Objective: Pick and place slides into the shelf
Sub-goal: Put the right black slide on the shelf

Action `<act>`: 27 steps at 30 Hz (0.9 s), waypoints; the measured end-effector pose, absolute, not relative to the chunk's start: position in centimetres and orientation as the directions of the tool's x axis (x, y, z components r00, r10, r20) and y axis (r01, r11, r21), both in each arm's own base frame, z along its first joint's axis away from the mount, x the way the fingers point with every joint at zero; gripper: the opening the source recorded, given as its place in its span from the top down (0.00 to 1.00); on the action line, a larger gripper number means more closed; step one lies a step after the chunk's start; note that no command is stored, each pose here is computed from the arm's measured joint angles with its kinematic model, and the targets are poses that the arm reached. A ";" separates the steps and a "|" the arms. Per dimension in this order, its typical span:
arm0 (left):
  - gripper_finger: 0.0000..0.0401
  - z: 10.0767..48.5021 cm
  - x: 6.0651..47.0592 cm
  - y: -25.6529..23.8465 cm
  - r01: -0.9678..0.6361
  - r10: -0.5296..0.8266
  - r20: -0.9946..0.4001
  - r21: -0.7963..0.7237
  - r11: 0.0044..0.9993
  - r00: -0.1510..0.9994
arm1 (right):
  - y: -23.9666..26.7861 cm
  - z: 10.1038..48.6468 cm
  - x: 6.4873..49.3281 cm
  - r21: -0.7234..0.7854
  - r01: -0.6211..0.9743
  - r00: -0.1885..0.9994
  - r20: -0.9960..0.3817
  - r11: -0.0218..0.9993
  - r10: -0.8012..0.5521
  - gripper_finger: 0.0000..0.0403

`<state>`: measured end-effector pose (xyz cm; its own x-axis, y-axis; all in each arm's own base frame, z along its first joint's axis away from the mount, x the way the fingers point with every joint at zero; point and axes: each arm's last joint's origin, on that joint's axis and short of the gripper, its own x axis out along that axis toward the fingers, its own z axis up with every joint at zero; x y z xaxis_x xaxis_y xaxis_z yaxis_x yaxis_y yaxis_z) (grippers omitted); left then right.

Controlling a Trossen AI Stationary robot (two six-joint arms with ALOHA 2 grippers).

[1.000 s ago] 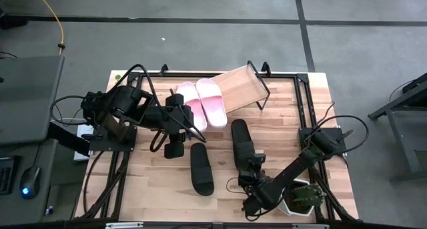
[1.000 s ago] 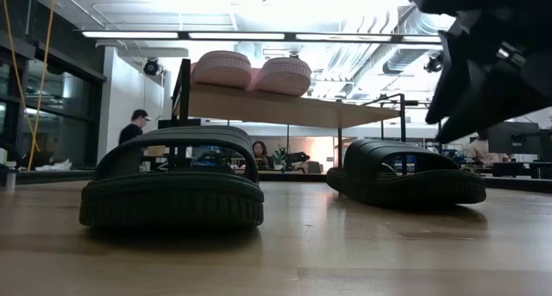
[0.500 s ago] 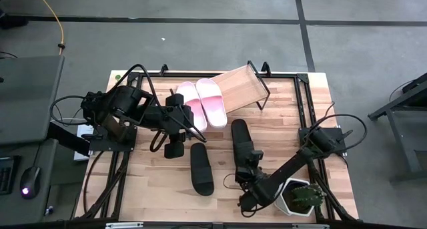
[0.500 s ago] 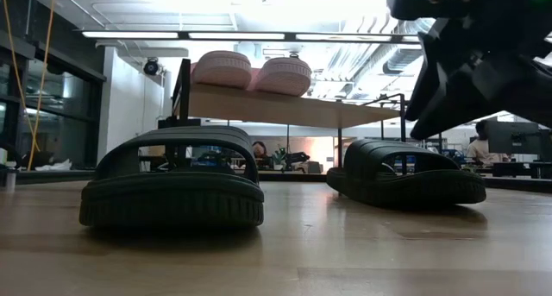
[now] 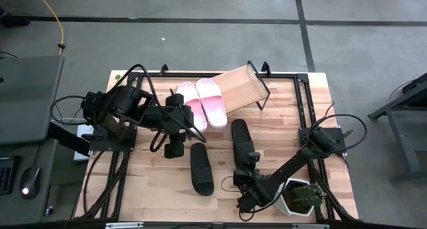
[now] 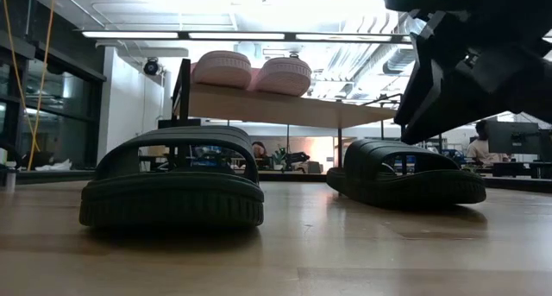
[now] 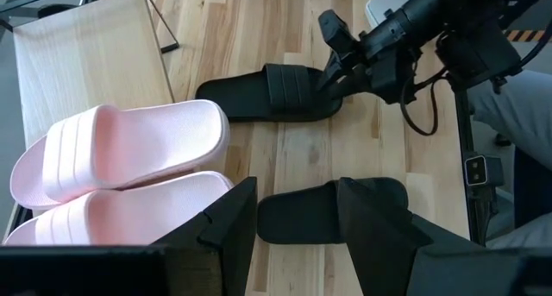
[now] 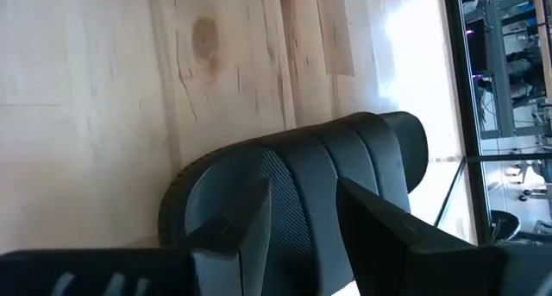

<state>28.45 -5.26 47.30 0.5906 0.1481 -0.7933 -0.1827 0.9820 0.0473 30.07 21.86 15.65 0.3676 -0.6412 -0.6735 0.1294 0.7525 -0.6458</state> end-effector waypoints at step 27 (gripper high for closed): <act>0.62 47.3 28.5 -5.3 -0.183 0.149 -0.793 0.048 0.982 0.590 | 19.7 12.5 28.5 -0.687 0.204 0.328 -0.623 0.698 -0.710 0.69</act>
